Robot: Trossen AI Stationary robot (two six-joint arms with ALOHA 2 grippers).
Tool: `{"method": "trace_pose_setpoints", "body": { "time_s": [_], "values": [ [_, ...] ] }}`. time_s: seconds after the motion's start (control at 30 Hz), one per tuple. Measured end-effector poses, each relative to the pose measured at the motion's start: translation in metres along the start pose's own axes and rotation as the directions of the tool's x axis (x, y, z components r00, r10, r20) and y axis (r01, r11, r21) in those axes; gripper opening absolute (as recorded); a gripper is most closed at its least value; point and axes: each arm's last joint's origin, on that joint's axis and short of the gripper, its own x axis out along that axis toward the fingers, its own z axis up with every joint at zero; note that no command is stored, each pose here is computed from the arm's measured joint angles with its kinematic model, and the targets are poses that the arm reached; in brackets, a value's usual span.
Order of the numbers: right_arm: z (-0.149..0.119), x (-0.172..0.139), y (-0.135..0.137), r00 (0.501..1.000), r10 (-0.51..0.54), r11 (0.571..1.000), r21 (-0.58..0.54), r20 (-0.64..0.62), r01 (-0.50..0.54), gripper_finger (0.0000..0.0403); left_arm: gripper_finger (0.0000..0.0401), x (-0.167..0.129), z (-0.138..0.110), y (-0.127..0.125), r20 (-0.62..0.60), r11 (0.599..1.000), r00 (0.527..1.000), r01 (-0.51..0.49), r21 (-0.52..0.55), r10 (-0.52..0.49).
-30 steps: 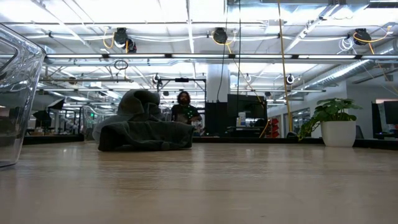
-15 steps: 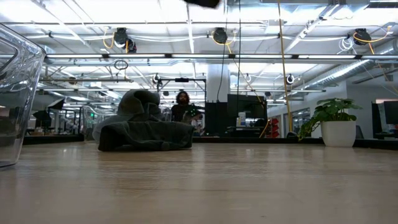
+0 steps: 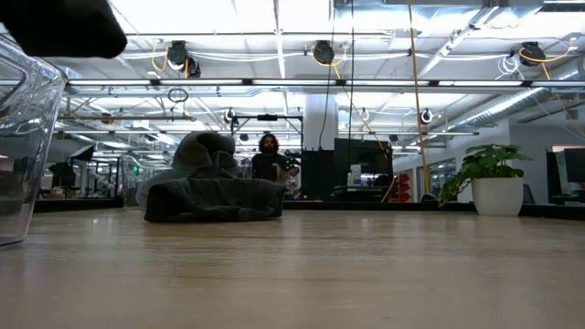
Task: Pick & Place hat
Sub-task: Put the bottom black cap into the bottom transparent bin
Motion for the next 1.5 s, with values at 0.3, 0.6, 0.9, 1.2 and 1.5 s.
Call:
{"method": "trace_pose_setpoints", "body": {
  "time_s": [0.3,0.6,0.9,1.2,1.5],
  "values": [
    [0.000,0.009,-0.001,1.000,-0.025,1.000,0.001,-0.011,0.026,0.0336,0.0008,-0.013,-0.008,-0.022,-0.176,0.997,0.982,-0.077,-0.022,0.072],
    [-0.001,0.014,-0.001,0.999,-0.040,0.999,0.012,-0.017,0.040,0.0336,0.0008,-0.041,0.009,-0.022,-0.135,0.998,0.990,-0.048,-0.027,0.044],
    [-0.001,0.015,-0.001,0.999,-0.041,0.999,0.018,-0.017,0.041,0.0336,0.0008,-0.035,-0.004,-0.030,-0.329,0.983,0.941,0.022,-0.185,-0.084],
    [-0.001,0.015,-0.001,0.999,-0.041,0.999,0.017,-0.017,0.041,0.0336,0.0008,-0.018,-0.033,-0.042,-0.483,0.959,0.872,-0.068,-0.277,-0.077],
    [-0.001,0.015,-0.001,0.999,-0.041,0.999,0.018,-0.017,0.041,0.0336,0.0008,-0.016,-0.036,-0.042,-0.421,0.984,0.907,-0.071,-0.162,-0.004]
  ]
}}
